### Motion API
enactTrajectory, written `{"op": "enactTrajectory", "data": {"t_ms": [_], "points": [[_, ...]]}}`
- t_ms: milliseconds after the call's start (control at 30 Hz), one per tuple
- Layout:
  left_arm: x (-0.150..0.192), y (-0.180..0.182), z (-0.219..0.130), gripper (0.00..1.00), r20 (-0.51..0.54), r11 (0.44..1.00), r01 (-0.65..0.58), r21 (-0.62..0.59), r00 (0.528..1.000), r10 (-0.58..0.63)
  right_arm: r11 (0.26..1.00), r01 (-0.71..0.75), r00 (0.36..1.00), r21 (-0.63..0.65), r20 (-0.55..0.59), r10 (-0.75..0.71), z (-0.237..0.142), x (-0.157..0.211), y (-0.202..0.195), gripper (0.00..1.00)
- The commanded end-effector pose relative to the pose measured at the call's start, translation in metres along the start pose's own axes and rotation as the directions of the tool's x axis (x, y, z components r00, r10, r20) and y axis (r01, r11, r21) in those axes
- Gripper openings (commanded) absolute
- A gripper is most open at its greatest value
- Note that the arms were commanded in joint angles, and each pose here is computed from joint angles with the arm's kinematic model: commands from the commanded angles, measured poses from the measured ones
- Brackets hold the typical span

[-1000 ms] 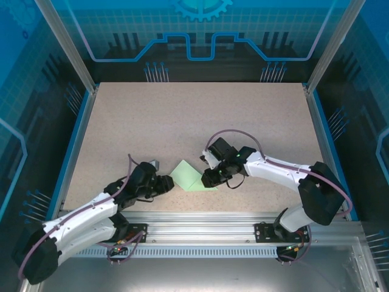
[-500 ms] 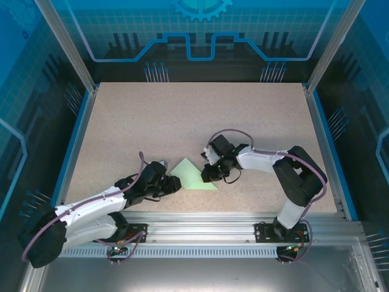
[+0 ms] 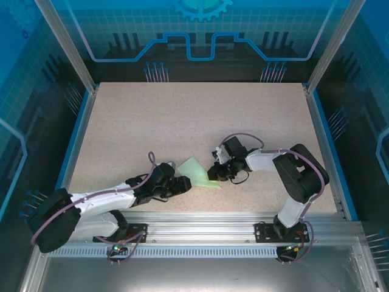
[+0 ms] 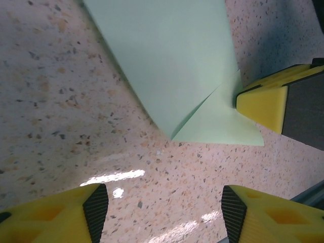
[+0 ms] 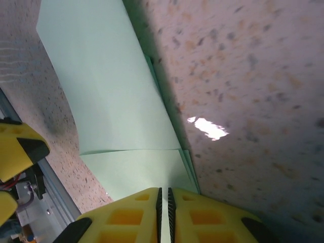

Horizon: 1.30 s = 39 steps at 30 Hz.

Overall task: Fold a paper plane with a square sheet of paper (pick it up from the middle)
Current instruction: Perform the fifth fold on the wing at the bottom-center of the table.

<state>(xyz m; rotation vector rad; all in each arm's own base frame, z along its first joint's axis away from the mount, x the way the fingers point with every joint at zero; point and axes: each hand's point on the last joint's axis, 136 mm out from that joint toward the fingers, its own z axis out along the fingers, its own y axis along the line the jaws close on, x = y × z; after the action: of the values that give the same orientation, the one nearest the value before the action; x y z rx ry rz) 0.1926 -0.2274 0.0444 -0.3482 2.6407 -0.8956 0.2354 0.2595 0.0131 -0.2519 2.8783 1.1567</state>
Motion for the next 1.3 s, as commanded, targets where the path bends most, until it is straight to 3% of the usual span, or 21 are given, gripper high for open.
{"op": "enactTrajectory", "data": {"t_ms": [0,267,567,1100,1267], "points": [[-0.013,-0.028,0.005,0.65,0.049,0.997,0.029,0.066,0.998,-0.032,0.999,-0.046,0.998,-0.007,0.037,0.047,-0.006,-0.006,-0.007,0.15],[-0.018,-0.040,0.026,0.65,0.067,0.996,0.076,0.056,0.995,-0.079,0.991,-0.108,0.992,-0.077,0.053,0.113,-0.002,-0.007,-0.006,0.15],[-0.031,-0.027,0.035,0.64,0.149,0.993,0.122,-0.005,0.982,-0.120,0.986,-0.141,0.986,-0.090,0.074,0.148,-0.003,-0.005,-0.009,0.16],[-0.052,-0.052,0.061,0.48,0.148,0.987,0.136,0.081,0.978,-0.147,0.983,-0.148,0.986,-0.110,0.060,0.156,-0.005,-0.002,-0.009,0.17],[-0.054,-0.058,0.060,0.47,0.138,0.988,0.131,0.087,0.980,-0.142,0.983,-0.146,0.986,-0.108,0.063,0.153,-0.006,-0.003,-0.009,0.17]]}}
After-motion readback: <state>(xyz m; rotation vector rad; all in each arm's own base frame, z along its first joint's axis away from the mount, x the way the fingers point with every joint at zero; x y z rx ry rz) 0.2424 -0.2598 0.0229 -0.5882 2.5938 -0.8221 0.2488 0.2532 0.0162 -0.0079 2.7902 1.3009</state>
